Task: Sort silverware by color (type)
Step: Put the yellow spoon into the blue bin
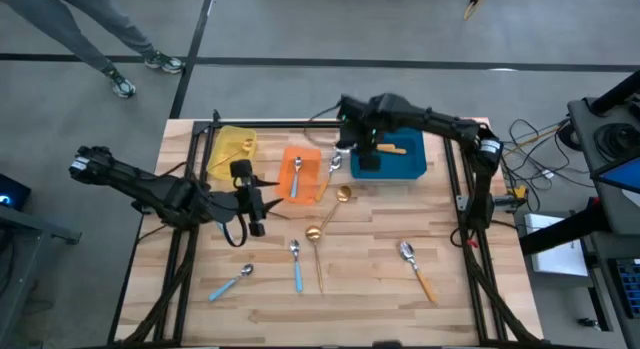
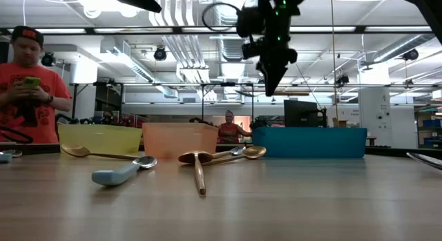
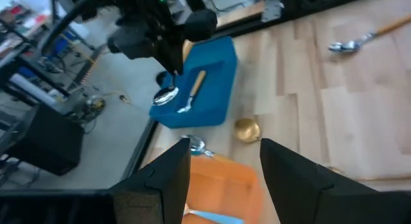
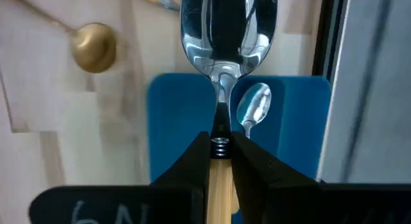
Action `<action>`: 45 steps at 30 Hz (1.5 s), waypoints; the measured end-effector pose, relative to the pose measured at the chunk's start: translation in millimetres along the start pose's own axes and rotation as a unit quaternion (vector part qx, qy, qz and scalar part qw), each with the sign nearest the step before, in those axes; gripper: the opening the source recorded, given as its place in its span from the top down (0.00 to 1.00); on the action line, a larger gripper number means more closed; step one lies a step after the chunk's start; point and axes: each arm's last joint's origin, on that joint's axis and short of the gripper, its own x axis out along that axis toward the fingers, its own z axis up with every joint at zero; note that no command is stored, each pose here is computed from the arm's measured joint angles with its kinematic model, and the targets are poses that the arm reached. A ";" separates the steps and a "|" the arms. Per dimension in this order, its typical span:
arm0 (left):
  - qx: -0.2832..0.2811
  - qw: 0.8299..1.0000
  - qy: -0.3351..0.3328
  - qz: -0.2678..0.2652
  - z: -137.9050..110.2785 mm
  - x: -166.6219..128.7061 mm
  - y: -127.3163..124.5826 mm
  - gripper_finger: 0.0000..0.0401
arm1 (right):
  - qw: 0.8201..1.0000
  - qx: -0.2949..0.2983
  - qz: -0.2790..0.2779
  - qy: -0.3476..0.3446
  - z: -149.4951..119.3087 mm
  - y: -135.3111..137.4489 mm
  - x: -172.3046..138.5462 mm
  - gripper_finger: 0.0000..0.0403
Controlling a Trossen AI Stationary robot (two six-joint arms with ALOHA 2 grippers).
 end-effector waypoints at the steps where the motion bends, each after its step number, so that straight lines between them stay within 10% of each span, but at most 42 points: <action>1: -0.002 1.000 -0.002 0.004 0.2 -1.7 1.7 0.58 | 1.000 0.009 0.009 -0.005 -5.0 -8.7 2.8 0.92; 20: -0.027 0.999 -0.027 0.018 -2.0 -28.3 25.8 0.58 | 1.000 0.020 0.010 0.008 -71.1 -70.1 59.8 0.92; 45: -0.013 0.999 -0.022 0.048 -2.4 -28.2 27.3 0.58 | 1.000 0.022 0.000 0.013 -91.9 -65.9 99.2 0.92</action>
